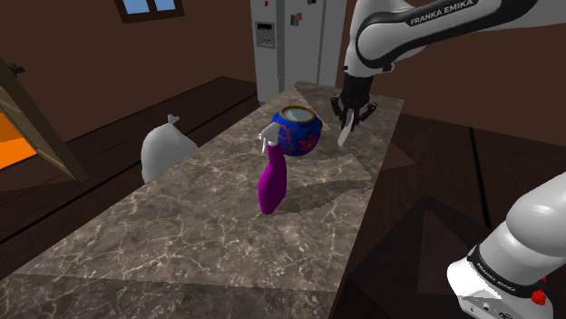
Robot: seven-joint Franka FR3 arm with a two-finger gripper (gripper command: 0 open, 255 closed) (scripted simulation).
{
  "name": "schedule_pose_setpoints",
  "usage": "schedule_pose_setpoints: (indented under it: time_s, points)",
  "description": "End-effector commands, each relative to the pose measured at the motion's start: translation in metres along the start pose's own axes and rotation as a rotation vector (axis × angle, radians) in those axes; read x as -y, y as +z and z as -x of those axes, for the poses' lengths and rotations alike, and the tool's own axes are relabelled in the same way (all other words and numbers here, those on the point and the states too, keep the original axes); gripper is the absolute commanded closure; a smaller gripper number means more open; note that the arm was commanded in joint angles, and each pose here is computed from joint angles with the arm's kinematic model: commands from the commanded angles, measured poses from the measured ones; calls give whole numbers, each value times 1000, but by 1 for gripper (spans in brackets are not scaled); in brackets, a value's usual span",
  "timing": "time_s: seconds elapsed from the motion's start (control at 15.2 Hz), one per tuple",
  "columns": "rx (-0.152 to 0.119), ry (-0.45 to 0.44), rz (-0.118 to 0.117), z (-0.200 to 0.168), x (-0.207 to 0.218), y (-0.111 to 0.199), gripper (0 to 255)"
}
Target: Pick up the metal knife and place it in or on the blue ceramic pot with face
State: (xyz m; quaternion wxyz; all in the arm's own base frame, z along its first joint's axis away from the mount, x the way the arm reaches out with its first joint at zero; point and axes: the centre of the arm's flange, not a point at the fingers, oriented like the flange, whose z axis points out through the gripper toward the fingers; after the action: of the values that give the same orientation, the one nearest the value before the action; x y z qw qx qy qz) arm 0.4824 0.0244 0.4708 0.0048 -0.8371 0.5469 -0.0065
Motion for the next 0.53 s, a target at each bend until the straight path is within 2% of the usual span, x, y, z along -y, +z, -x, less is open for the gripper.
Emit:
schedule_pose_setpoints:
  time_s: [0.0,0.46]
  points:
    - [0,0,1,0,0,-10,255]
    - [0,0,1,0,1,-47,255]
